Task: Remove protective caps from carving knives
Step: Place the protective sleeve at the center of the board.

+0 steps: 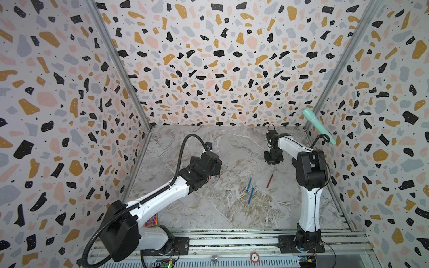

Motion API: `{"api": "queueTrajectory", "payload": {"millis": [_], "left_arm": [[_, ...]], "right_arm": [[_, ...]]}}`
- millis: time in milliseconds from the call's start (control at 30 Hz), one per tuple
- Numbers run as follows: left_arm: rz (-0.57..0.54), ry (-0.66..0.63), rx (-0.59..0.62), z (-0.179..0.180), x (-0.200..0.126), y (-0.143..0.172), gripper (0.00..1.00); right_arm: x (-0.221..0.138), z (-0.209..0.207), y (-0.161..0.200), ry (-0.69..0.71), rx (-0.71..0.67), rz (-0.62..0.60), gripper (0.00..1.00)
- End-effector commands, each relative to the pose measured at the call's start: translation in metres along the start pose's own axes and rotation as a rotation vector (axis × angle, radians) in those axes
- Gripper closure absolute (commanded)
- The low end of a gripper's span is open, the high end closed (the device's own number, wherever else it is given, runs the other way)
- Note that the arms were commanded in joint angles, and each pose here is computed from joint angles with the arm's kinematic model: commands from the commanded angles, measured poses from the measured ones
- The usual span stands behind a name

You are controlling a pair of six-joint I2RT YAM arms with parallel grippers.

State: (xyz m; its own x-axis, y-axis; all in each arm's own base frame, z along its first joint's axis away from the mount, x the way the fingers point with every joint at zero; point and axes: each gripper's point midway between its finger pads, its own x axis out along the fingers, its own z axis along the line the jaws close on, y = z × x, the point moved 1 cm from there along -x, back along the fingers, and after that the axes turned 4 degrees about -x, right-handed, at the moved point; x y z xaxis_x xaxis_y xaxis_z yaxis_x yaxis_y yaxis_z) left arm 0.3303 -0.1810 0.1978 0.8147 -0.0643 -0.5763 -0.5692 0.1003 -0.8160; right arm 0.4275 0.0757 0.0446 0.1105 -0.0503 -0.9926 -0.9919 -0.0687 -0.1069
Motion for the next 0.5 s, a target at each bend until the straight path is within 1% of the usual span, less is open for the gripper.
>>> {"api": "queueTrajectory", "payload": {"millis": [0, 167, 233, 333, 467], "left_arm": [[-0.014, 0.039, 0.006, -0.010, -0.003, -0.012, 0.00], [0.012, 0.130, -0.007, -0.026, -0.003, -0.010, 0.01], [0.026, 0.164, -0.016, -0.032, -0.004, -0.008, 0.01], [0.062, 0.240, -0.030, -0.047, -0.004, -0.002, 0.01], [0.102, 0.306, -0.047, -0.073, -0.007, 0.009, 0.01]], "right_arm": [[-0.055, -0.005, -0.008, -0.008, 0.027, -0.106, 0.73], [-0.096, -0.003, -0.001, -0.058, 0.047, -0.212, 0.69], [-0.115, -0.002, 0.004, -0.084, 0.048, -0.256, 0.65], [-0.142, 0.002, 0.018, -0.122, 0.036, -0.328, 0.52], [-0.170, 0.008, 0.047, -0.181, 0.010, -0.429, 0.30]]}}
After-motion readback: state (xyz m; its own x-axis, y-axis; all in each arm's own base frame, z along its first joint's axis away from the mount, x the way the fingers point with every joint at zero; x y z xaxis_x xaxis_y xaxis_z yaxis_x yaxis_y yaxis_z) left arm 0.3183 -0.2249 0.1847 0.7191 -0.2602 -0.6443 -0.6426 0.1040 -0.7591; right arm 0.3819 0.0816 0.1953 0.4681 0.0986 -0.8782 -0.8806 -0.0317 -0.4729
